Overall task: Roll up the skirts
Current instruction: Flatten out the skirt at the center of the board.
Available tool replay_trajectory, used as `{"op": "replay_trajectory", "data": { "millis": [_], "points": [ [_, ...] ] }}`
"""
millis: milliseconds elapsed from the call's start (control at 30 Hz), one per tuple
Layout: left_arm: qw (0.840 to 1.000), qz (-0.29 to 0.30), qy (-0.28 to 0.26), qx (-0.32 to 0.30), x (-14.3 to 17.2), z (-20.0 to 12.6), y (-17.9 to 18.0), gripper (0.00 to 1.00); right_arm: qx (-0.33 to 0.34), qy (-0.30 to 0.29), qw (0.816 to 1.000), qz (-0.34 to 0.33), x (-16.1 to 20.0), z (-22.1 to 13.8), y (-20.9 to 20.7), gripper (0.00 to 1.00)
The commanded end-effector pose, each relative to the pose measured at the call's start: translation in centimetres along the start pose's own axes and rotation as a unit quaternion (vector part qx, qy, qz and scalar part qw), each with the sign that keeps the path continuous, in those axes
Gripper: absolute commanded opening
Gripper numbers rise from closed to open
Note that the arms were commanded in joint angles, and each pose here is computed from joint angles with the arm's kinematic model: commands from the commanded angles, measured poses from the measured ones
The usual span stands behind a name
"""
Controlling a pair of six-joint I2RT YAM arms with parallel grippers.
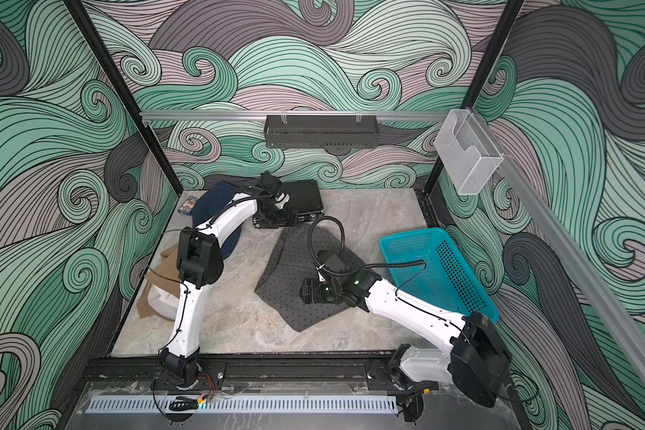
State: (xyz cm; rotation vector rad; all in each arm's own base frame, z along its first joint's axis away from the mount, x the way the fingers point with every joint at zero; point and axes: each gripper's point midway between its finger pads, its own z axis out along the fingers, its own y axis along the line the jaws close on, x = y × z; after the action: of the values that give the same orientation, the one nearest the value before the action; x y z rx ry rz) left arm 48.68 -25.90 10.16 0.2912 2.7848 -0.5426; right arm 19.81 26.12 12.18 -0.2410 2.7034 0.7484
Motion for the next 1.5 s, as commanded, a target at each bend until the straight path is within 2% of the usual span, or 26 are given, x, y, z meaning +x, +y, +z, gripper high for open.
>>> {"op": "replay_trajectory", "data": {
  "millis": [0, 100, 167, 267, 333, 367, 500, 533, 633, 733, 833, 900, 1033, 1133, 1200, 1367, 1467],
  "points": [
    [0.996, 0.052, 0.043, -0.05, 1.7, 3.0, 1.0, 0.95, 0.008, -0.016, 1.0, 0.001, -0.4, -0.6, -1.1, 0.78],
    [0.994, 0.041, 0.053, -0.086, 1.9, 3.8, 2.5, 0.94, 0.002, -0.021, 1.0, 0.009, -0.4, -1.3, -1.6, 0.78],
    [0.994, 0.039, 0.054, -0.089, 2.0, 4.0, 2.8, 0.93, 0.003, -0.026, 1.0, 0.011, -0.4, -1.8, -1.9, 0.79],
    [0.996, 0.034, 0.051, -0.059, 1.8, 4.0, 1.5, 0.81, -0.003, -0.03, 0.999, 0.009, -0.5, -2.2, -1.8, 0.8],
    [0.998, 0.03, 0.046, -0.033, 1.6, 3.5, 0.3, 0.61, -0.011, -0.025, 1.0, 0.006, -0.4, -2.3, -1.4, 0.8],
    [0.999, 0.024, 0.043, -0.022, 1.5, 3.0, -0.3, 0.46, -0.017, -0.02, 1.0, 0.006, -0.3, -2.3, -1.2, 0.8],
    [0.999, -0.014, 0.026, 0.027, 1.0, -0.7, -3.3, 0.02, -0.045, 0.001, 0.999, 0.002, 0.2, -2.2, 0.6, 0.8],
    [0.999, -0.032, 0.021, 0.037, 1.0, -1.6, -4.0, 0.0, -0.048, 0.002, 0.999, 0.001, 0.3, -2.3, 1.0, 0.8],
    [0.99, -0.109, -0.001, 0.089, 1.0, -5.4, -6.5, 0.0, -0.049, -0.011, 0.999, -0.009, -0.1, -2.8, 2.1, 0.8],
    [0.967, -0.204, -0.033, 0.151, 1.1, -9.3, -8.8, 0.0, -0.053, -0.052, 0.997, -0.029, -1.1, -3.6, 3.6, 0.82],
    [0.94, -0.265, -0.079, 0.198, 1.0, -13.3, -10.7, 0.0, -0.059, -0.088, 0.994, -0.04, -2.1, -4.5, 5.2, 0.83],
    [0.925, -0.283, -0.116, 0.225, 0.2, -16.2, -11.8, 0.0, -0.068, -0.108, 0.99, -0.053, -2.6, -5.3, 6.5, 0.84],
    [0.903, -0.315, -0.153, 0.249, -0.5, -20.8, -13.0, 0.0, -0.075, -0.148, 0.983, -0.077, -3.1, -6.3, 8.0, 0.86],
    [0.883, -0.332, -0.189, 0.272, -1.2, -23.8, -14.0, 0.0, -0.118, -0.183, 0.971, -0.093, -3.9, -7.7, 10.3, 0.89],
    [0.871, -0.34, -0.21, 0.287, -1.7, -25.8, -14.6, 0.0, -0.147, -0.2, 0.962, -0.116, -3.9, -8.8, 12.0, 0.95],
    [0.856, -0.338, -0.254, 0.296, -2.4, -29.6, -15.6, 0.0, -0.175, -0.249, 0.942, -0.143, -4.5, -11.3, 13.7, 0.98],
    [0.85, -0.332, -0.269, 0.307, -2.5, -31.1, -16.6, 0.0, -0.125, -0.244, 0.951, -0.143, -4.8, -10.3, 12.4, 0.98]
  ]
}}
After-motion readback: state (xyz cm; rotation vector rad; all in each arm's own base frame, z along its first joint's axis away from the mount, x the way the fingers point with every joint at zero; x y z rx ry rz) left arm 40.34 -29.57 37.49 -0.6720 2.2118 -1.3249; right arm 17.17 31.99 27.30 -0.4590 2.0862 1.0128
